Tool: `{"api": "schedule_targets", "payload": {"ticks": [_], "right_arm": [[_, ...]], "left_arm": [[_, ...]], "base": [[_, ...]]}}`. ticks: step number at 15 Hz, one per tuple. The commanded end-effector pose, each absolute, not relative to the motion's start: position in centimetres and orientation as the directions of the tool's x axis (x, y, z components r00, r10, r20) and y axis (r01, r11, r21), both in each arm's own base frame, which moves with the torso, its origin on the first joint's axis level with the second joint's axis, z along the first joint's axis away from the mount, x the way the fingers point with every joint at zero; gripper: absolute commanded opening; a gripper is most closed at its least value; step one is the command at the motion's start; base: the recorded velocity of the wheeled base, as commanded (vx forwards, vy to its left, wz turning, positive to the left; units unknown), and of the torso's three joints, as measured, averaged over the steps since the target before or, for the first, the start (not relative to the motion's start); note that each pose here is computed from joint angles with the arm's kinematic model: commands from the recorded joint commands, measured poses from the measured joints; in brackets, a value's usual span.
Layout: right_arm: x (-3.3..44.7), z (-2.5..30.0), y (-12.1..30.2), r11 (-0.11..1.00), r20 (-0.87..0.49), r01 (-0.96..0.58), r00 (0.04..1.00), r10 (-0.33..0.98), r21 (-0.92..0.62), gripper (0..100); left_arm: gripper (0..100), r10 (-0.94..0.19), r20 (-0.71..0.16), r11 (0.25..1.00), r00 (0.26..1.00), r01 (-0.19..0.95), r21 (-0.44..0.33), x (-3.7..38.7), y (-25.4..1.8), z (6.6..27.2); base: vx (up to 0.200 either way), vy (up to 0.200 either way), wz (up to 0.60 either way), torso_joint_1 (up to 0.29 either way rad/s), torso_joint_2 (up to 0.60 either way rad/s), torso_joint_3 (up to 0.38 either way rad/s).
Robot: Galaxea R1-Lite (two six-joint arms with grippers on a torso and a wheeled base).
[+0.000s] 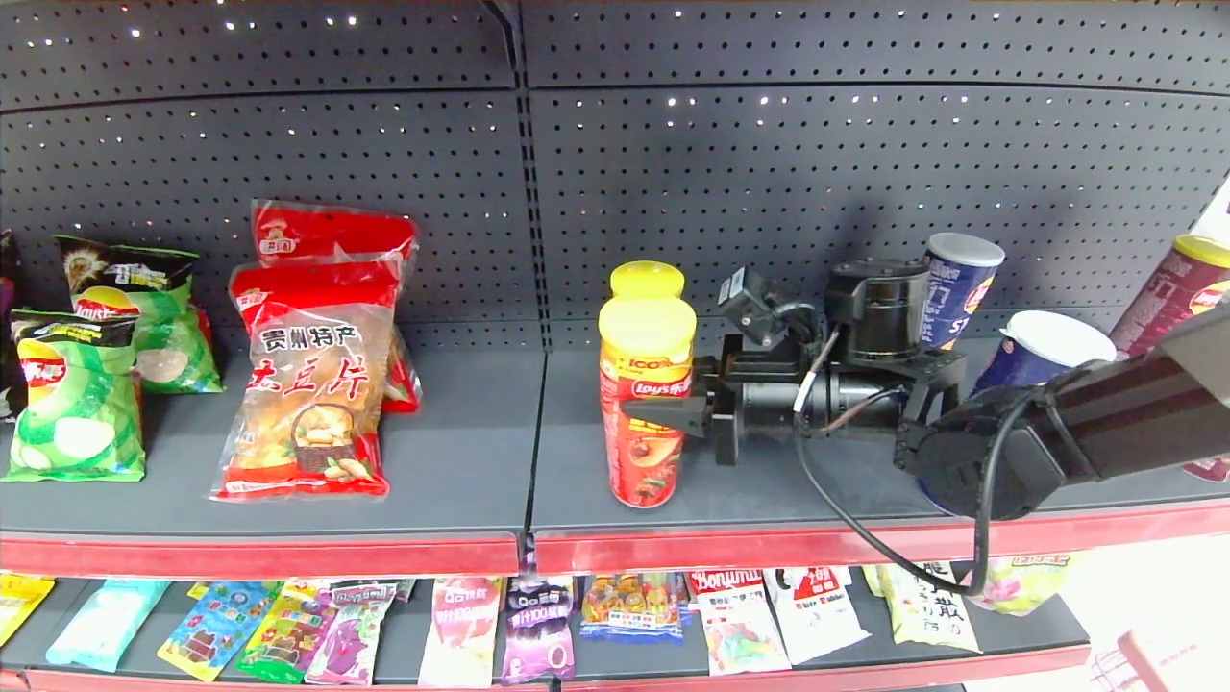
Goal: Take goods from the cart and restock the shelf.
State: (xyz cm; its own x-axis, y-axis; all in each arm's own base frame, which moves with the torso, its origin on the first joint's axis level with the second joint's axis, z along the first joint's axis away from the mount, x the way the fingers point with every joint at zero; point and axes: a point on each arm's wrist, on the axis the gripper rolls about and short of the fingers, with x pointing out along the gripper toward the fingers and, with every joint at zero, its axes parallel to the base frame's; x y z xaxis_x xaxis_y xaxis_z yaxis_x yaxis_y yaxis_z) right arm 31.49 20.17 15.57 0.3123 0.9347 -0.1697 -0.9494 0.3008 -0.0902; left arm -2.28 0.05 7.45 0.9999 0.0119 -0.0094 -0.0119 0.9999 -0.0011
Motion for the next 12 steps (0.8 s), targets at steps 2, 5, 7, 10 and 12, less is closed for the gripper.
{"api": "schedule_targets", "payload": {"ticks": [2,5,7,10,12], "right_arm": [[30.7,16.2,18.7,0.32,-0.166,-0.942,0.332,0.928,-0.099,0],[30.6,15.4,18.4,0.319,-0.188,-0.942,0.333,0.924,-0.103,0],[30.6,15.0,18.6,0.313,-0.193,-0.945,0.327,0.925,-0.098,0],[31.1,14.2,19.5,0.3,-0.177,-0.947,0.316,0.932,-0.112,0],[31.0,14.0,19.6,0.297,-0.181,-0.949,0.312,0.933,-0.106,0]], "left_arm": [[100,0.012,-0.011,1.0,1.0,-0.012,-0.001,-2.3,0.0,7.5],[100,0.012,-0.011,1.0,1.0,-0.012,-0.001,-2.3,0.0,7.5],[100,0.012,-0.011,1.0,1.0,-0.012,-0.001,-2.3,0.0,7.5],[100,0.012,-0.011,1.0,1.0,-0.012,-0.001,-2.3,0.0,7.5],[100,0.012,-0.011,1.0,1.0,-0.012,-0.001,-2.3,0.0,7.5]], "base": [[0.0,0.0,0.0,0.0,0.0,0.0],[0.0,0.0,0.0,0.0,0.0,0.0],[0.0,0.0,0.0,0.0,0.0,0.0],[0.0,0.0,0.0,0.0,0.0,0.0],[0.0,0.0,0.0,0.0,0.0,0.0]]}}
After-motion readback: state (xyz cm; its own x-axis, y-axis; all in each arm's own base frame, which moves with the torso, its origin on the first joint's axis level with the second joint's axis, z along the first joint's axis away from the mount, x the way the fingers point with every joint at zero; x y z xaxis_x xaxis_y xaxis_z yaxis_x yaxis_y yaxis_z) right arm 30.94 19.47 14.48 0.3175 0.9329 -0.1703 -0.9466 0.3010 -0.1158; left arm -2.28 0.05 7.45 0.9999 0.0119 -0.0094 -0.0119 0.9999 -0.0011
